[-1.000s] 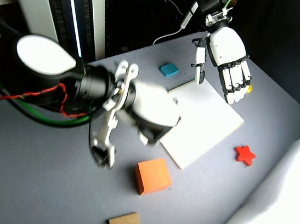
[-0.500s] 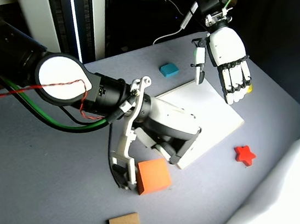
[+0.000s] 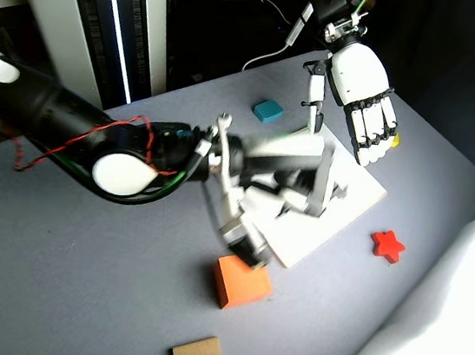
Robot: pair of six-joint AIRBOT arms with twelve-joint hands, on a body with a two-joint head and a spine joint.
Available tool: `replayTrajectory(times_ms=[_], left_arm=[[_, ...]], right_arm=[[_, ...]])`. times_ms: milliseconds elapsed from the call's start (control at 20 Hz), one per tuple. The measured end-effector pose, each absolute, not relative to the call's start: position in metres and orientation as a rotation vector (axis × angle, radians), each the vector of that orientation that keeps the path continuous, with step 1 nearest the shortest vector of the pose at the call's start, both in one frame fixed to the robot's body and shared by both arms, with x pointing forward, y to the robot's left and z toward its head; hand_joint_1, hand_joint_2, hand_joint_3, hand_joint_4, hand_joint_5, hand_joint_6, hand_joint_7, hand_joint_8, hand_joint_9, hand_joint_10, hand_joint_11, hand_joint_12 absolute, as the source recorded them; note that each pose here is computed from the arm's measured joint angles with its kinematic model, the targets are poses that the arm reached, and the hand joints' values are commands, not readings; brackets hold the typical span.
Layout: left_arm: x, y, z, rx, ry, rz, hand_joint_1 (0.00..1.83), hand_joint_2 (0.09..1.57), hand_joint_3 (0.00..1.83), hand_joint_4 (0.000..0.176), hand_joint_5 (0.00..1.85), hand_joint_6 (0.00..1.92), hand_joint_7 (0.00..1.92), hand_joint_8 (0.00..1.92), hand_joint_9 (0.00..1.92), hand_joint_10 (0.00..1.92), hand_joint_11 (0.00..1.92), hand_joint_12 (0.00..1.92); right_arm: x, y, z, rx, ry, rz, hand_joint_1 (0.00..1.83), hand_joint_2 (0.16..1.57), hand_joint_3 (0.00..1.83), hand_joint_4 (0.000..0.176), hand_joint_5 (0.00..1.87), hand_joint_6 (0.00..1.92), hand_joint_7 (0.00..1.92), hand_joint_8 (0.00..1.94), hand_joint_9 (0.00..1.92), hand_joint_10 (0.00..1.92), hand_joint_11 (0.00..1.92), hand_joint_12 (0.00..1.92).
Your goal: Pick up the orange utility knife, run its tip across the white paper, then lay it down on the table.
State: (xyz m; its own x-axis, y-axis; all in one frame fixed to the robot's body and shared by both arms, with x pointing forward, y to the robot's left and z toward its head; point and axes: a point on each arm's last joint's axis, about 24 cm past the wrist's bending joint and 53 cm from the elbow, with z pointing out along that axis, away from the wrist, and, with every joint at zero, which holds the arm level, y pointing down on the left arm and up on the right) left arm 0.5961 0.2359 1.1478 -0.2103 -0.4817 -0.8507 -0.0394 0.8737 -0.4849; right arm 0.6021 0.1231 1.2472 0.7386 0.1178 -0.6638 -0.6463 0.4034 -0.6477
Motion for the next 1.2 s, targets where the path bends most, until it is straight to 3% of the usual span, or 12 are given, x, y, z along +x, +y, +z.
replayTrajectory(times_ms=[200,450,750,950,1200], left_arm=[[0.596,0.235,1.148,-0.395,1.749,-0.424,0.42,1.3,0.0,0.012,0.13,0.0,0.19,0.0,0.19,0.0,0.0,0.68],[0.596,0.236,1.148,-0.398,1.75,-0.423,0.43,1.3,0.0,0.008,0.12,0.0,0.16,0.0,0.17,0.0,0.0,0.63],[0.596,0.234,1.146,-0.399,1.753,-0.427,0.42,1.3,0.0,0.009,0.13,0.0,0.19,0.0,0.2,0.01,0.0,0.68],[0.596,0.234,1.147,-0.397,1.752,-0.427,0.42,1.3,0.0,0.007,0.13,0.01,0.2,0.0,0.2,0.01,0.0,0.7],[0.596,0.234,1.147,-0.398,1.752,-0.427,0.44,1.29,0.0,0.012,0.12,0.0,0.17,0.0,0.18,0.0,0.0,0.69]], right_arm=[[0.56,0.141,1.212,-1.204,0.419,0.54,1.51,1.36,0.0,0.176,1.4,1.92,1.61,1.94,1.72,1.92,1.81,1.92],[0.539,0.144,1.199,-1.254,0.316,0.582,1.51,1.35,0.0,0.176,1.41,1.92,1.61,1.94,1.73,1.92,1.81,1.92],[0.545,0.148,1.167,-1.337,0.317,0.555,1.52,1.36,0.0,0.176,1.41,1.92,1.62,1.94,1.73,1.92,1.82,1.92],[0.557,0.144,1.166,-1.329,0.333,0.544,1.53,1.36,0.0,0.176,1.45,1.92,1.63,1.94,1.74,1.92,1.83,1.92],[0.55,0.133,1.159,-1.336,0.312,0.562,1.53,1.36,0.0,0.176,1.43,1.92,1.62,1.94,1.73,1.92,1.82,1.92]])
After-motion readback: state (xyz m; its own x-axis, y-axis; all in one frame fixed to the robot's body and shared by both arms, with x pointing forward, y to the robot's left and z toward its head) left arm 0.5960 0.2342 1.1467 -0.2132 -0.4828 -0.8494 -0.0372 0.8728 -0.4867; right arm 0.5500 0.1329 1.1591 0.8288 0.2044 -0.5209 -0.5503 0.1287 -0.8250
